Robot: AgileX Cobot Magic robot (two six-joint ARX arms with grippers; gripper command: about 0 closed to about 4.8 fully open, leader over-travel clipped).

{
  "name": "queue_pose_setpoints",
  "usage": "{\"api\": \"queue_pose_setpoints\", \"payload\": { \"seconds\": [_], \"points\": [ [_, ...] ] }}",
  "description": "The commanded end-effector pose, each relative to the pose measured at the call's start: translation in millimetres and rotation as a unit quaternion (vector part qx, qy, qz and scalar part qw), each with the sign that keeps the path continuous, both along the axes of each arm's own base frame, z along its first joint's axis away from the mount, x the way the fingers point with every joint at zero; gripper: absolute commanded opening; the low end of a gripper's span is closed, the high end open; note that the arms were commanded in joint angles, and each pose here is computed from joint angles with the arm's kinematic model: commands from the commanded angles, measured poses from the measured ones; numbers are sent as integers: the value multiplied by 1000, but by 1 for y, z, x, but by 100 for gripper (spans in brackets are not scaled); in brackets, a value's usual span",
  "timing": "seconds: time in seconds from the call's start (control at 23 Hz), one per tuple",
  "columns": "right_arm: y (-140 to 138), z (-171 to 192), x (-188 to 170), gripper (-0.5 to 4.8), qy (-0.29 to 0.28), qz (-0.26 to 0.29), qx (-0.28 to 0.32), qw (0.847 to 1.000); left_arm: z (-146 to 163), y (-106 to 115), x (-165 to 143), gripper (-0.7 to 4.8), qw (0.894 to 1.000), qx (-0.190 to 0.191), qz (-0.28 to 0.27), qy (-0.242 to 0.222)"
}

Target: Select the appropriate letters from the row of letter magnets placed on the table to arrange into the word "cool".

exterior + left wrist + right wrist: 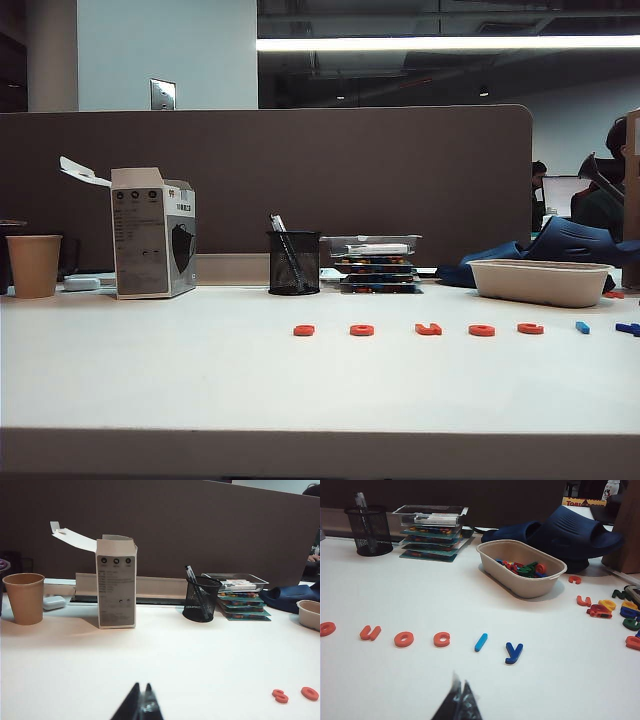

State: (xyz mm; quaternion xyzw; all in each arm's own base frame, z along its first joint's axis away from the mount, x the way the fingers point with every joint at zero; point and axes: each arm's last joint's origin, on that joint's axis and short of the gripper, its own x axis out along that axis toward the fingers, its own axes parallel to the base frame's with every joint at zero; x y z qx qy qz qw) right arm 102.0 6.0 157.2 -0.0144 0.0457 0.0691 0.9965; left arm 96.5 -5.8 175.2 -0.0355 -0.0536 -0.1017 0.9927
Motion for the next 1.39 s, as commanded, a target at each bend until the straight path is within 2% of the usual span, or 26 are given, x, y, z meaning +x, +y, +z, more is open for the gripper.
{"api": "queue_pose_setpoints", "payload": {
  "seconds": [0.04, 0.61, 0.87, 0.96, 1.04, 1.26, 1.39],
  "points": [
    [0, 0, 0, -5, -6, 0, 0, 1000, 3, 0, -1, -5, 1000, -1, -2, -9],
    [0, 0, 0, -5, -6, 0, 0, 1000, 3, 0, -1, -5, 1000, -1, -1, -10],
    [0, 2, 1, -5, -18, -1, 0, 1000, 16, 0, -3, -5, 999, -10, -6, -39],
    [0, 3, 1, -5, -22, -1, 0, 1000, 26, -1, -7, -5, 999, -29, -15, -30],
    [0, 3, 1, -5, -25, 0, 0, 1000, 37, -1, -11, -5, 999, -29, -27, -16],
    [0, 4, 1, -5, -26, 2, 0, 1000, 92, -2, -44, -5, 999, -26, -42, 22],
    [0, 4, 1, -5, -26, 2, 1, 1000, 137, -4, -66, -5, 993, -14, -77, 88]
  ]
}}
